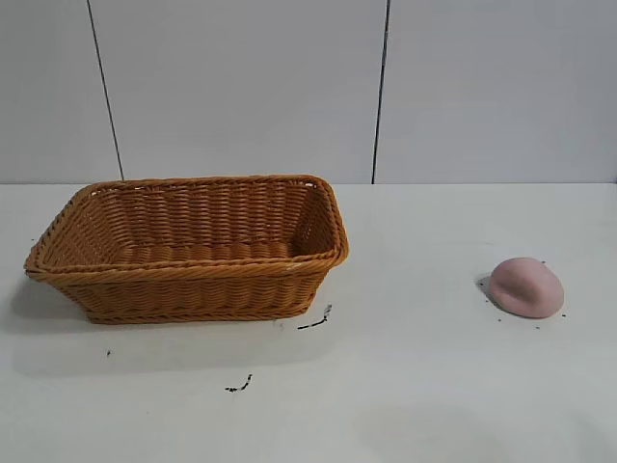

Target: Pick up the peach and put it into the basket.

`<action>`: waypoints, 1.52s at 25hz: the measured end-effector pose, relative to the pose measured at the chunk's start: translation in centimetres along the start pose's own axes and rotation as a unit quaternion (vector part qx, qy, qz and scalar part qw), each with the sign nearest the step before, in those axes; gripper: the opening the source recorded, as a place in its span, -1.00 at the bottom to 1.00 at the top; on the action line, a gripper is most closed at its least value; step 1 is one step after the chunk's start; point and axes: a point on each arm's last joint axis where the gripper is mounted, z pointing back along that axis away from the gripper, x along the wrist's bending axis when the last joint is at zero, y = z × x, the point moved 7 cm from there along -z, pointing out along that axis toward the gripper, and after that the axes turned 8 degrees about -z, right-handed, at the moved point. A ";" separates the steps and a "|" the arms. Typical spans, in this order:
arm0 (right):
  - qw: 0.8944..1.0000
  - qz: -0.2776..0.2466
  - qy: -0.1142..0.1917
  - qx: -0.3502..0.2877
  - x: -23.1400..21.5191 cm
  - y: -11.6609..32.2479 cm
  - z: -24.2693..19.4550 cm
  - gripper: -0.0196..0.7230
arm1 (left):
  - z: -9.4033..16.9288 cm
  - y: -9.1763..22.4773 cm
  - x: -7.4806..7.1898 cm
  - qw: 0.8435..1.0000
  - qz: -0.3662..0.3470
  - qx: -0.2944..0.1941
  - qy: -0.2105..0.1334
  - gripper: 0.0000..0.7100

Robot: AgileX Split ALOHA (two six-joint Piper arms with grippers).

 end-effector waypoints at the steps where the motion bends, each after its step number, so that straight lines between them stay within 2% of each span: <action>1: 1.000 0.000 0.000 0.000 0.0 0.0 0.0 0.84 | 0.0 0.0 0.0 1.000 0.000 0.000 0.000 0.95; 12: 1.000 -0.001 -0.001 0.004 0.0 0.0 -0.1 0.84 | 0.0 0.0 0.0 1.000 0.000 0.000 0.000 0.95; 17: 0.997 0.002 0.009 0.075 0.2 -1.5 -2.1 0.84 | 0.0 0.0 0.0 1.000 0.000 0.000 0.000 0.95; 23: 0.989 0.012 0.016 0.147 1.0 -7.2 -7.3 0.84 | 0.0 0.0 0.0 1.000 0.000 0.000 0.000 0.95; 26: 0.980 0.021 0.020 0.195 1.3 -9.1 -11.4 0.84 | 0.0 0.0 0.0 1.000 0.000 0.000 0.000 0.95; 31: 0.957 0.026 0.028 0.289 1.6 -10.1 -20.0 0.84 | 0.0 0.0 0.0 1.000 0.000 0.000 0.000 0.95; 38: 0.918 0.053 0.014 0.392 3.2 -6.9 -29.9 0.78 | 0.0 0.0 0.0 1.000 0.000 0.000 0.000 0.95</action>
